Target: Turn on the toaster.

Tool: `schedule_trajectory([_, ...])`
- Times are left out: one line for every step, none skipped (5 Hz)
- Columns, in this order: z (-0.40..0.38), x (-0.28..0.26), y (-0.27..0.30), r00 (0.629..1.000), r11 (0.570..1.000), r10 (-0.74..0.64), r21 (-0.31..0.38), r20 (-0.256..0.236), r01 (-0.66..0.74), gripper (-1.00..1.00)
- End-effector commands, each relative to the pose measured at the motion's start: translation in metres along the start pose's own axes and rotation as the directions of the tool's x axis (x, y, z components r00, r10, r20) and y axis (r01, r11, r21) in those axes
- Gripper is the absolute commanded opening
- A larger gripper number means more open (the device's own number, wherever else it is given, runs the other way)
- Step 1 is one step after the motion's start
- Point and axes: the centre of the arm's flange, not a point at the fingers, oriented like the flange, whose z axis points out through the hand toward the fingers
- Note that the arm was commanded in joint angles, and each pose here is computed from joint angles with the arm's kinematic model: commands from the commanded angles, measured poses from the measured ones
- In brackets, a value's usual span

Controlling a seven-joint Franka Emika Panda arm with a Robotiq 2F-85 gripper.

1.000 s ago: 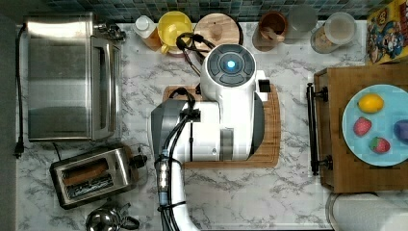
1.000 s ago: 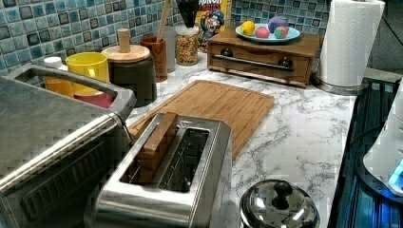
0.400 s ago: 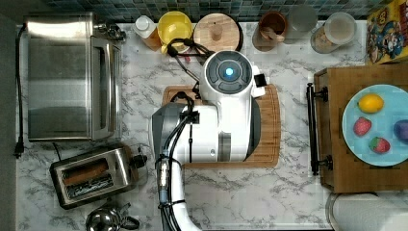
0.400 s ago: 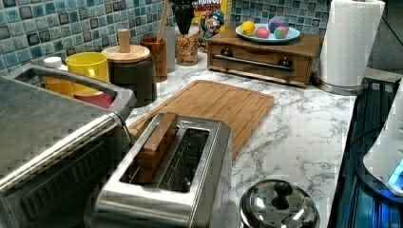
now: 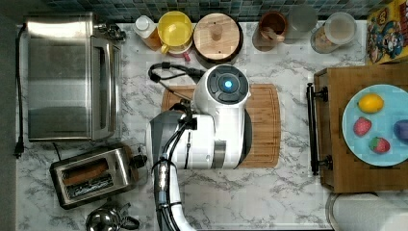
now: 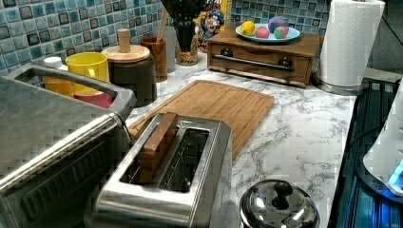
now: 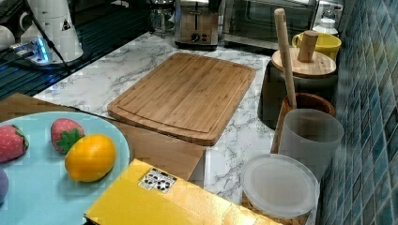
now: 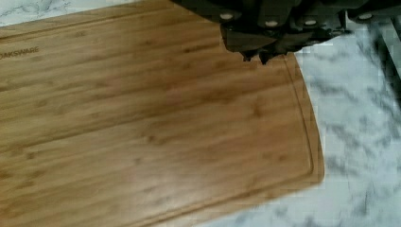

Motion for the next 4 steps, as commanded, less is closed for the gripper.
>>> schedule_trajectory([-0.007,-0.087,-0.085,0.933,0.928,-0.355,0.097,-0.055,0.359,-1.00])
schedule_trajectory([0.002,-0.102,-0.094,0.896,0.889,-0.443,0.112,-0.039,0.445,-1.00])
schedule_trajectory([0.019,-0.109,-0.105,0.882,0.879,-0.471,0.091,0.008,0.468,-1.00])
schedule_trajectory([0.047,-0.108,-0.111,0.860,0.861,-0.507,0.091,0.064,0.501,-1.00])
